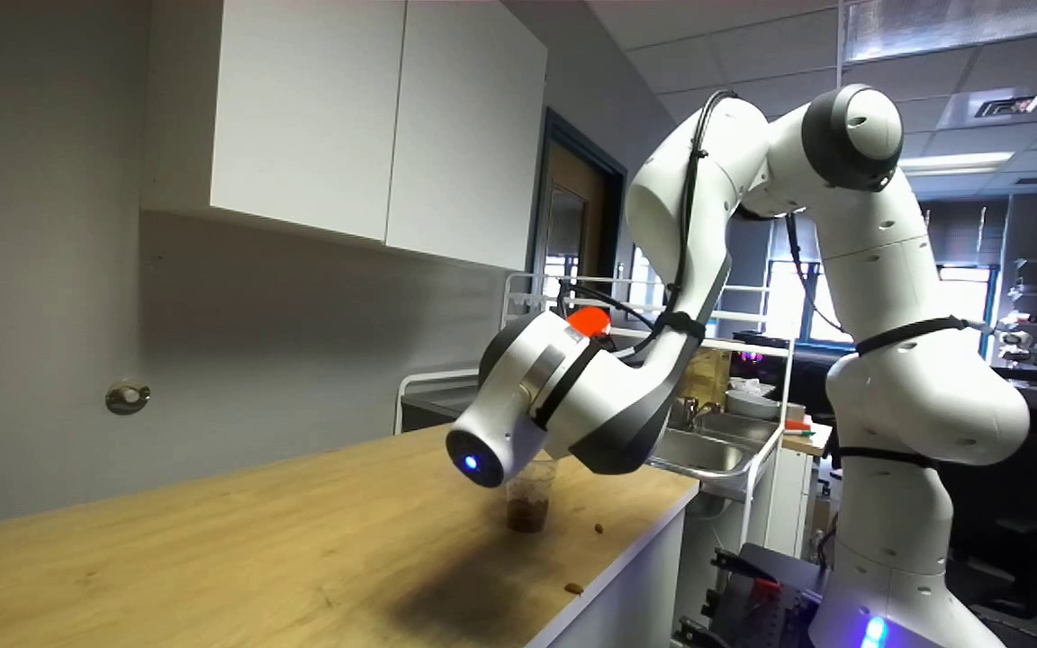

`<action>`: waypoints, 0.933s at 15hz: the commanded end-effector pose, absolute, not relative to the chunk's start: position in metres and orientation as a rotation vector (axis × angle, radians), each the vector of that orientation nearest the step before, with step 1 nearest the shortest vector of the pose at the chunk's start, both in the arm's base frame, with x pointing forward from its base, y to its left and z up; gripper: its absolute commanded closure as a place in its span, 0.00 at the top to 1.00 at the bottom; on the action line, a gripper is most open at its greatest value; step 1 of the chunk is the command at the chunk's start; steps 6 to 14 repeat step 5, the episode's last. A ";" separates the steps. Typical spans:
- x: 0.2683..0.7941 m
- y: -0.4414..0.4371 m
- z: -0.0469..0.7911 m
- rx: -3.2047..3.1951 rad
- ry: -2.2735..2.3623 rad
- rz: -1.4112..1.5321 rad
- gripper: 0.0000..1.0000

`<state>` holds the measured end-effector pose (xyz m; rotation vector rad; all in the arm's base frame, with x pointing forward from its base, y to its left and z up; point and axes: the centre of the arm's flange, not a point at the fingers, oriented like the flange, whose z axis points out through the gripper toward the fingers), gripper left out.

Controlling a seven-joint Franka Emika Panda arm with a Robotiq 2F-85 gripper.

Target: Pour the contents in the orange cup into the clear cup

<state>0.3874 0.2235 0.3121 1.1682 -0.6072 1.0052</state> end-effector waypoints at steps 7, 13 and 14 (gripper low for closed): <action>0.396 0.227 0.313 1.146 -0.606 1.005 0.03; 0.396 0.227 0.313 1.146 -0.606 1.005 0.03; 0.396 0.227 0.313 1.146 -0.606 1.005 0.03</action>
